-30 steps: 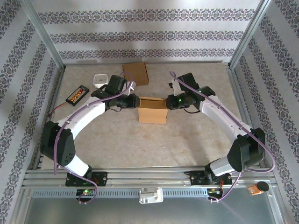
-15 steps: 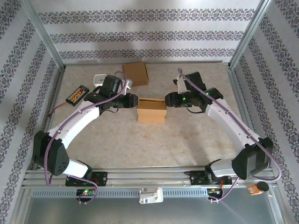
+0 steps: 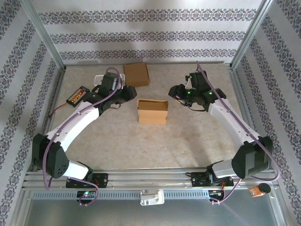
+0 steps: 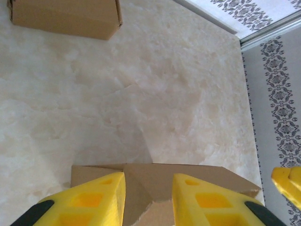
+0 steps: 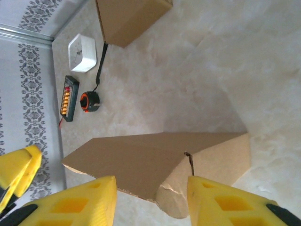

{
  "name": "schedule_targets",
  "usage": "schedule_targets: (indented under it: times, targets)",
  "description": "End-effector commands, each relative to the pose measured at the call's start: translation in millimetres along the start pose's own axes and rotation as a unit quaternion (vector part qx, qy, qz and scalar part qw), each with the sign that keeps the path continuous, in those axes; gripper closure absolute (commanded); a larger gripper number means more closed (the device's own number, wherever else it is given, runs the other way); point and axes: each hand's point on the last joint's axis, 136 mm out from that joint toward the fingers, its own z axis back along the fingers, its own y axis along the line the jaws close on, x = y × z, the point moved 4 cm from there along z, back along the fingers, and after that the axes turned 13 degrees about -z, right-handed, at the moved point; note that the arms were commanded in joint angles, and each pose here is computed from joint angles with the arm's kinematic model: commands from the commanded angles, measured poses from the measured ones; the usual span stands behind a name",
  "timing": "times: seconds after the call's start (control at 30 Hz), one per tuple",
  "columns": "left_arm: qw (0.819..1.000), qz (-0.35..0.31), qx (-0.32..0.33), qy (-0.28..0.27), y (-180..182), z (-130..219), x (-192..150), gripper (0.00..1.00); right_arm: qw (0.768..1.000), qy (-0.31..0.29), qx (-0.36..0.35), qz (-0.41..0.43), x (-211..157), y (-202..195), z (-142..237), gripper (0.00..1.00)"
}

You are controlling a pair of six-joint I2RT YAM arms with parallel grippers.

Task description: Fold the paper box

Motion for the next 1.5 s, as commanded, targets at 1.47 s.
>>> schedule_targets:
  times: [1.47]
  targets:
    - [0.996,0.047,-0.004,0.070,13.8,-17.7,-62.8,0.79,0.997,0.043,-0.053,0.044,-39.0,-22.9,-22.1,0.76]
